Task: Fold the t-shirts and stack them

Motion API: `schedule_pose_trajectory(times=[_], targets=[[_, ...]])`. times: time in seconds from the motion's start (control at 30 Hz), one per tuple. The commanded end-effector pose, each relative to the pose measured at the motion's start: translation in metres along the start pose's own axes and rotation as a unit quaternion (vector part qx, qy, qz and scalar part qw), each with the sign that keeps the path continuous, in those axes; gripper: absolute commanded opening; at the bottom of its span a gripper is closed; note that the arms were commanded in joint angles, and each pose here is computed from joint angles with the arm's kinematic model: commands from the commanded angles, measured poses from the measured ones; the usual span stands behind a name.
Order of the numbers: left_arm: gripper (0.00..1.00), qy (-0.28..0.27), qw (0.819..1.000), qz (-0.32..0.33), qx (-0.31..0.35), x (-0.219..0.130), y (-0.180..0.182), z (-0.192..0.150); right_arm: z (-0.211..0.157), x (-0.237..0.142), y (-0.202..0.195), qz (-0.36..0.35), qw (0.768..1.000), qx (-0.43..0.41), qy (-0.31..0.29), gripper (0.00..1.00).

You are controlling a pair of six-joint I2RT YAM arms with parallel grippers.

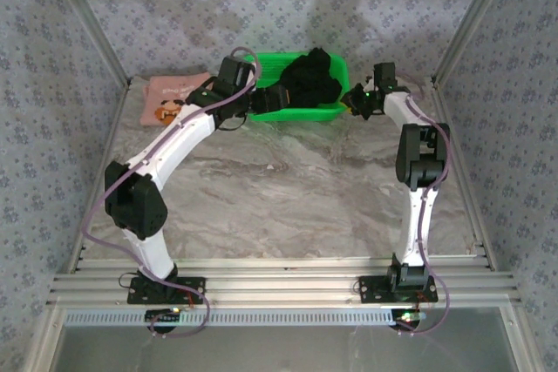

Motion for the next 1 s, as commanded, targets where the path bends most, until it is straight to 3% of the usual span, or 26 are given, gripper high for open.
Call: schedule_pose_trajectory(times=[0.0,0.2,0.43,0.8,0.87,0.97], targets=[[0.97,-0.011,1.000,-0.022,0.007,0.006,-0.014,0.013,-0.016,-0.029,0.003,-0.037,0.999,-0.003,-0.001,0.12],[0.96,0.026,0.999,0.007,0.034,0.041,-0.020,0.007,-0.072,-0.074,0.011,-0.052,0.999,0.000,0.002,0.07],[0.93,0.103,0.989,0.080,0.072,0.098,-0.012,-0.038,-0.147,-0.121,0.005,-0.069,0.997,0.028,0.008,0.06],[0.90,0.205,0.959,0.174,0.094,0.150,0.016,-0.110,-0.196,-0.153,-0.008,-0.090,0.995,0.042,0.006,0.07],[0.81,0.226,0.956,0.165,0.091,0.156,0.017,-0.124,-0.199,-0.155,-0.009,-0.090,0.995,0.045,0.005,0.08],[0.40,0.265,0.954,0.123,0.066,0.165,0.015,-0.140,-0.201,-0.157,-0.012,-0.092,0.995,0.049,0.007,0.10]])
Point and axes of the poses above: each hand's point on the last joint's axis, 136 mm out from that joint toward the fingers, its own x axis out along the fingers, its own y axis along the line the jaws close on, z = x × y, the point moved 5 cm from there along -x, back along the fingers, and after that the axes turned 15 degrees about -x, right-handed, at the moved point
